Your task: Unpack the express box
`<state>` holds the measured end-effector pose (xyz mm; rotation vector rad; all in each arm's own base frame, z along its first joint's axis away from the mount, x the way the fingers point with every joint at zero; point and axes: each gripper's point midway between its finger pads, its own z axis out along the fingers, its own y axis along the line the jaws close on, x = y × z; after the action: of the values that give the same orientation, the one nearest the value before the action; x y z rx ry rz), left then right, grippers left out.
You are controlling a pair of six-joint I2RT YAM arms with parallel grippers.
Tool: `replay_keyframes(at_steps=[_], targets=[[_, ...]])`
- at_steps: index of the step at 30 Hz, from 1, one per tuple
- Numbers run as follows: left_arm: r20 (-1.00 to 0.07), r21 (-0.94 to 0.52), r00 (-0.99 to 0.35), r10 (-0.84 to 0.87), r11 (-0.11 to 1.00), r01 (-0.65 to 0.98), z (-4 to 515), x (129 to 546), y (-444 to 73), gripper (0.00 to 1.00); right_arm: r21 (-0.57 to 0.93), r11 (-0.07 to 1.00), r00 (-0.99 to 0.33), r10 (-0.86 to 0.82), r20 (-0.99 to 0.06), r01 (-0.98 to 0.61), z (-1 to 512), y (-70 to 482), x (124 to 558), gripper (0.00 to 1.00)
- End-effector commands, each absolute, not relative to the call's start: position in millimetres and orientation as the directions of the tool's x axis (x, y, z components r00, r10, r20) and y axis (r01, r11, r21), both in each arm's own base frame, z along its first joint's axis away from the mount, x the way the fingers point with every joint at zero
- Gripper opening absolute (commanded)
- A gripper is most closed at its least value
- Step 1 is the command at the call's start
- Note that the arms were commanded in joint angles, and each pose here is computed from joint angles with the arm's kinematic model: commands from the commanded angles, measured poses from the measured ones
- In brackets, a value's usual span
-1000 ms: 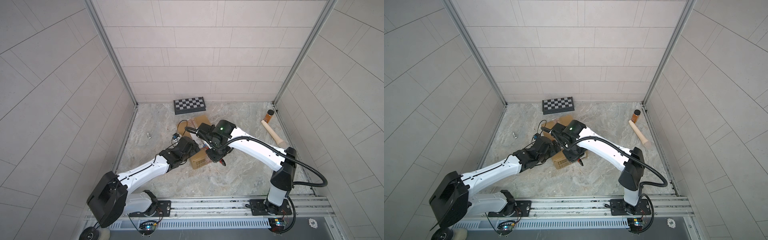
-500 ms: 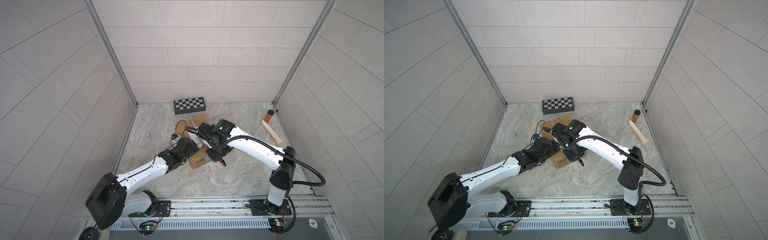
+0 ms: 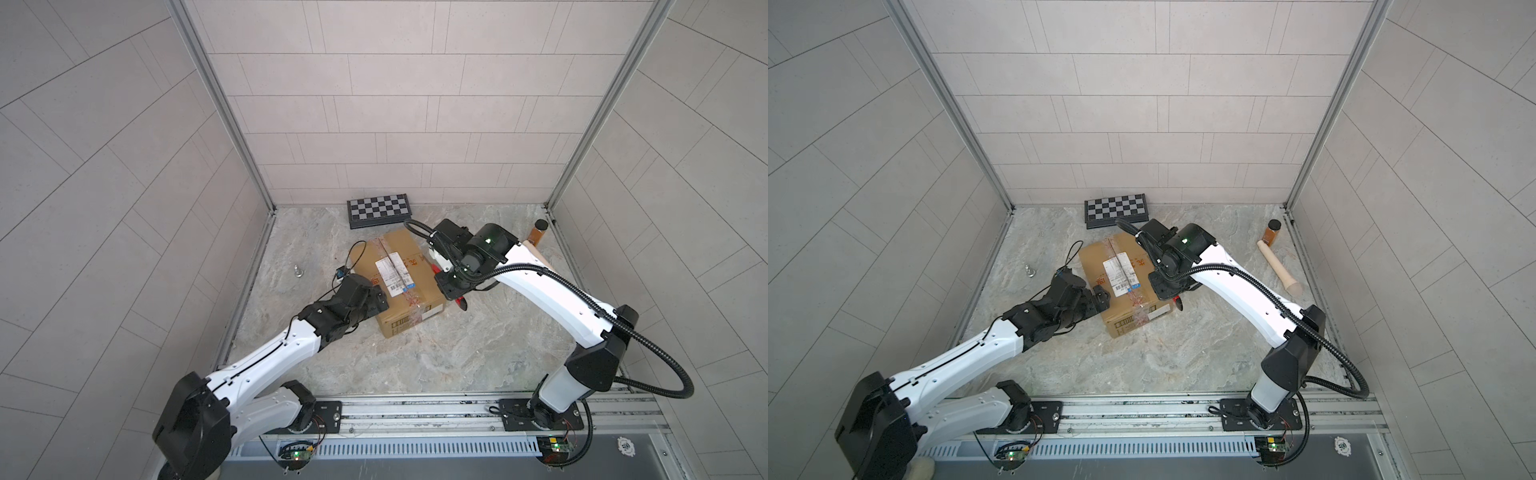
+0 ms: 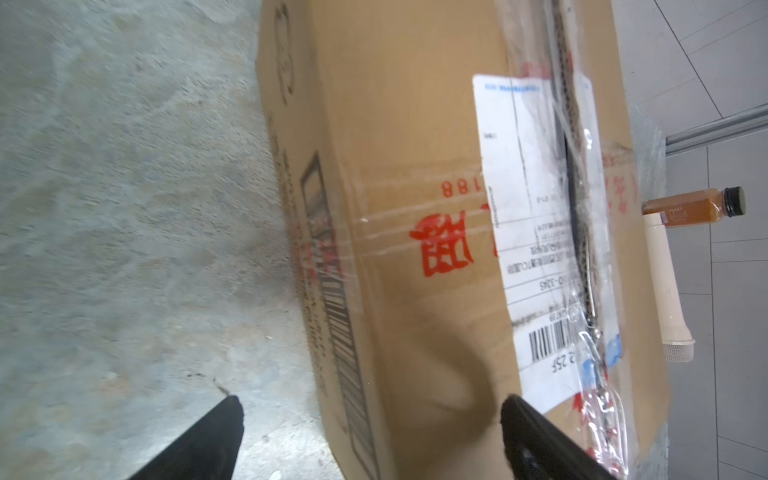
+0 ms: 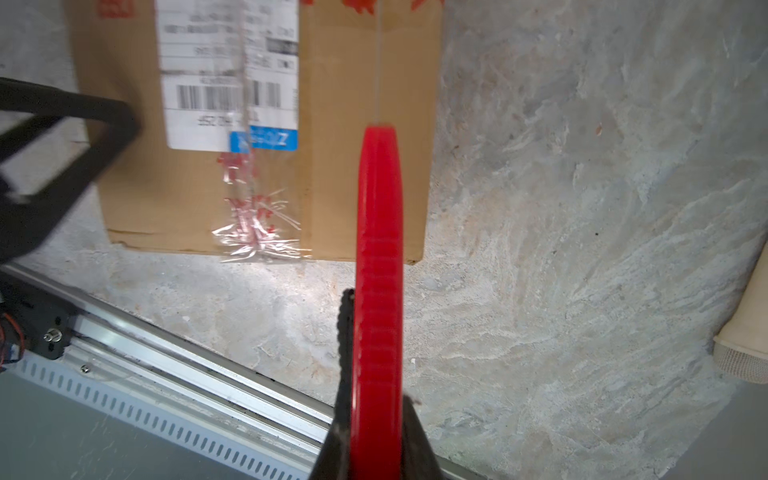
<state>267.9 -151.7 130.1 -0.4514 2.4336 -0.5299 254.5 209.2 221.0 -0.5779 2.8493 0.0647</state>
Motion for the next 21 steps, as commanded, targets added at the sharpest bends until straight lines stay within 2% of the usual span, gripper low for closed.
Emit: replay_keyframes(at_steps=[1,9,15,21], targets=[[-0.54,-0.427,-0.76,-0.361,0.896,-0.122,160,279,-127,1.0,-0.011,0.932,-0.897,-0.351,-0.268,-0.361,221,198,253,0.0],[-0.628,-0.334,-0.731,-0.266,0.941,-0.055,196,341,-101,1.0,0.011,0.96,-0.933,-0.27,-0.238,-0.28,199,172,222,0.0],[-0.643,-0.3,-0.74,-0.195,0.954,0.009,188,386,-113,1.0,0.037,0.968,-0.942,-0.233,-0.243,-0.249,196,161,208,0.0],[-0.621,-0.293,-0.769,-0.153,0.955,0.046,168,409,-126,1.0,0.072,0.967,-0.944,-0.219,-0.245,-0.243,182,159,199,0.0]])
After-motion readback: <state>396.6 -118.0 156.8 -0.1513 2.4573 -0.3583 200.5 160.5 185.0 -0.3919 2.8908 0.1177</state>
